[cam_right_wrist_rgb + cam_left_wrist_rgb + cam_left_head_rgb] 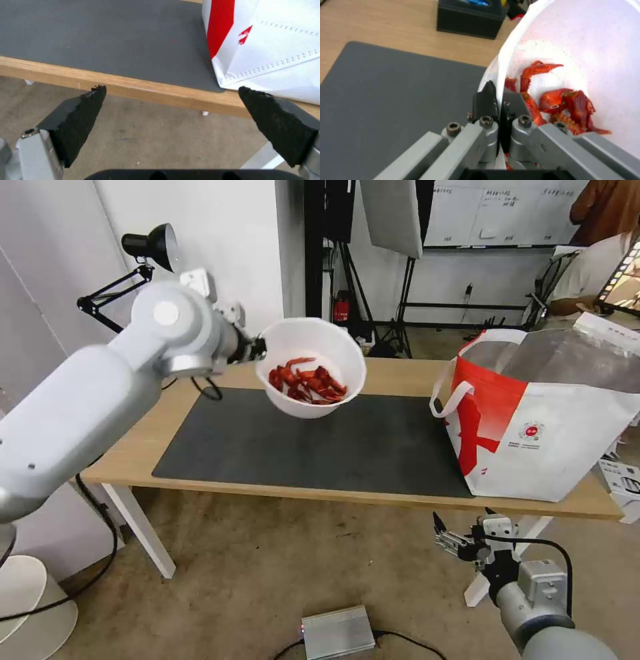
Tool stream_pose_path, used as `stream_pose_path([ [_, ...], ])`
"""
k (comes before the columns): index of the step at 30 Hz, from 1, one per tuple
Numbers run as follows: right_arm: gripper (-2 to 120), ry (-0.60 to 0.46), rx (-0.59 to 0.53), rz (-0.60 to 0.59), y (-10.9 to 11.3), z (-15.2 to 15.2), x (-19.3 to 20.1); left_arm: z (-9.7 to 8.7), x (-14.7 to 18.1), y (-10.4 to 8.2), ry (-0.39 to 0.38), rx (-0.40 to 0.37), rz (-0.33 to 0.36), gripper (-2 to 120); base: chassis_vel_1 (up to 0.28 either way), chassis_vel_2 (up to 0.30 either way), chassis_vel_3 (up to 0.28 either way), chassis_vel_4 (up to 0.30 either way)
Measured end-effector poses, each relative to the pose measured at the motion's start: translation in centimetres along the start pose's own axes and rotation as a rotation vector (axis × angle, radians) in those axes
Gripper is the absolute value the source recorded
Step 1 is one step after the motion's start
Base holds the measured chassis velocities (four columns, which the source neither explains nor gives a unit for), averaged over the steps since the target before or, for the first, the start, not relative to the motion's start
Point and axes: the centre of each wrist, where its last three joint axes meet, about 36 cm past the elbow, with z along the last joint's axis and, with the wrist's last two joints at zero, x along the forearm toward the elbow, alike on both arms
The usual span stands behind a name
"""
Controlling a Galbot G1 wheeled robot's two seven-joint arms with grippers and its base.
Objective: Pick up the trash from the table and place it into the takeout bag.
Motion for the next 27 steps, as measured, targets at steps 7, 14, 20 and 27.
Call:
stream_pose_path([
  [7, 100, 0.000, 0.000, 0.000, 0.0, 0.0, 0.0, -2.3, -0.7, -3.1, 0.004, 0.005, 0.034, 0, 0.000, 0.000, 0.000, 0.000],
  [14, 100, 0.000, 0.000, 0.000, 0.0, 0.0, 0.0, -4.0, -0.6, -6.1, 0.007, -0.005, 0.063, 0, 0.000, 0.000, 0.000, 0.000],
  [20, 100, 0.000, 0.000, 0.000, 0.0, 0.0, 0.0, -5.2, -0.5, -8.9, 0.014, -0.015, 0.078, 0, 0.000, 0.000, 0.000, 0.000],
  [27, 100, 0.000, 0.000, 0.000, 0.0, 0.0, 0.0, -6.4, -0.7, -11.2, 0.012, -0.025, 0.084, 0, 0.000, 0.000, 0.000, 0.000],
])
